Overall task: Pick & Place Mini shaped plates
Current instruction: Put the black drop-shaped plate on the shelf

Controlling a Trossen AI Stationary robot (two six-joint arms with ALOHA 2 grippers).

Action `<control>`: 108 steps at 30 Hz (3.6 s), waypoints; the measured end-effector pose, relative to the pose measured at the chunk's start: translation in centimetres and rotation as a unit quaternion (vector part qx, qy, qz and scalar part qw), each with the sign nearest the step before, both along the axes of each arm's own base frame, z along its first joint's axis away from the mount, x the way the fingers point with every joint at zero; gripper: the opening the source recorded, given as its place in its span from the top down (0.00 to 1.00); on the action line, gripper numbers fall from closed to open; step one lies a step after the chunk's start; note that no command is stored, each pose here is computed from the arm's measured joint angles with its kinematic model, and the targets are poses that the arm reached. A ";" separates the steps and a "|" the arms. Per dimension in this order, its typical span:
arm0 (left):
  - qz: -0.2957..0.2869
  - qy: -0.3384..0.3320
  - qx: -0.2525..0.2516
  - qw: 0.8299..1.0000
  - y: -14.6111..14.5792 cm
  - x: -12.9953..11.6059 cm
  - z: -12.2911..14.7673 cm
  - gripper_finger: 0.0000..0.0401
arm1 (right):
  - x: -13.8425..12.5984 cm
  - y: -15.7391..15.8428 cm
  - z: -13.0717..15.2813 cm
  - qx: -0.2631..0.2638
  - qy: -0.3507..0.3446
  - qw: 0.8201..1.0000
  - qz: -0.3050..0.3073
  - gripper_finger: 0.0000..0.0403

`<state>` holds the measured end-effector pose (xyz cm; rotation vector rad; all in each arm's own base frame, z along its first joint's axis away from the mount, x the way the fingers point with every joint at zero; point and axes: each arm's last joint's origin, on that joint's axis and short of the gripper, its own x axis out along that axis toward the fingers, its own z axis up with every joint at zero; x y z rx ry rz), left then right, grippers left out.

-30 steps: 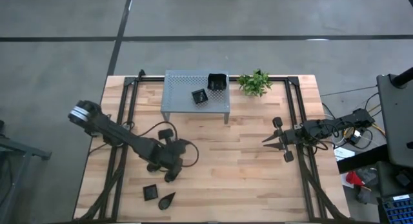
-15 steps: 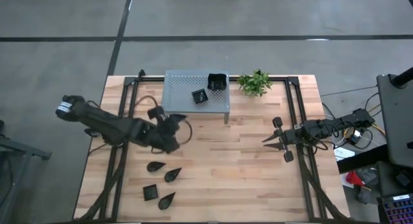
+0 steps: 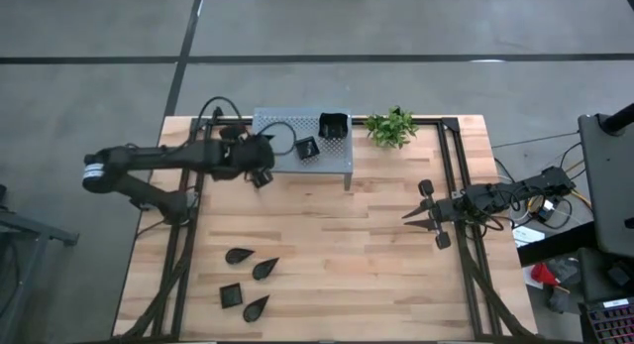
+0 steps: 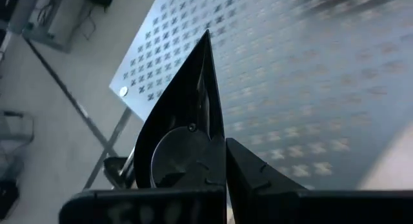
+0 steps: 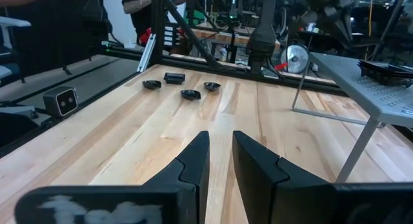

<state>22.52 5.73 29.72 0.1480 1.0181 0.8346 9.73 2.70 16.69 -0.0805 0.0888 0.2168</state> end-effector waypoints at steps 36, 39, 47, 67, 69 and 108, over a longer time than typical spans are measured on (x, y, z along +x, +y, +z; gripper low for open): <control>-0.065 -0.056 -0.067 0.994 2.2 1.6 -0.9 1.00 | 0.0 0.0 0.0 0.000 0.000 1.000 0.000 0.84; -0.057 -0.057 -0.069 0.994 2.3 1.6 -1.0 1.00 | 0.0 0.0 0.0 0.000 0.000 1.000 0.000 0.84; -0.058 -0.060 -0.085 0.993 2.3 1.6 -1.1 0.96 | 0.0 0.0 0.0 0.000 0.000 1.000 0.000 0.84; -0.094 -0.122 -0.261 0.953 -2.4 0.4 0.7 0.72 | 0.0 0.0 0.0 0.000 0.000 1.000 0.000 0.84; -0.103 -0.129 -0.270 0.948 -3.5 0.3 0.9 0.72 | 0.0 0.0 0.0 0.000 0.000 1.000 0.000 0.84; -0.124 0.002 -0.132 0.983 -8.0 6.9 -12.5 0.72 | 0.0 0.0 0.0 0.000 0.000 1.000 0.000 0.84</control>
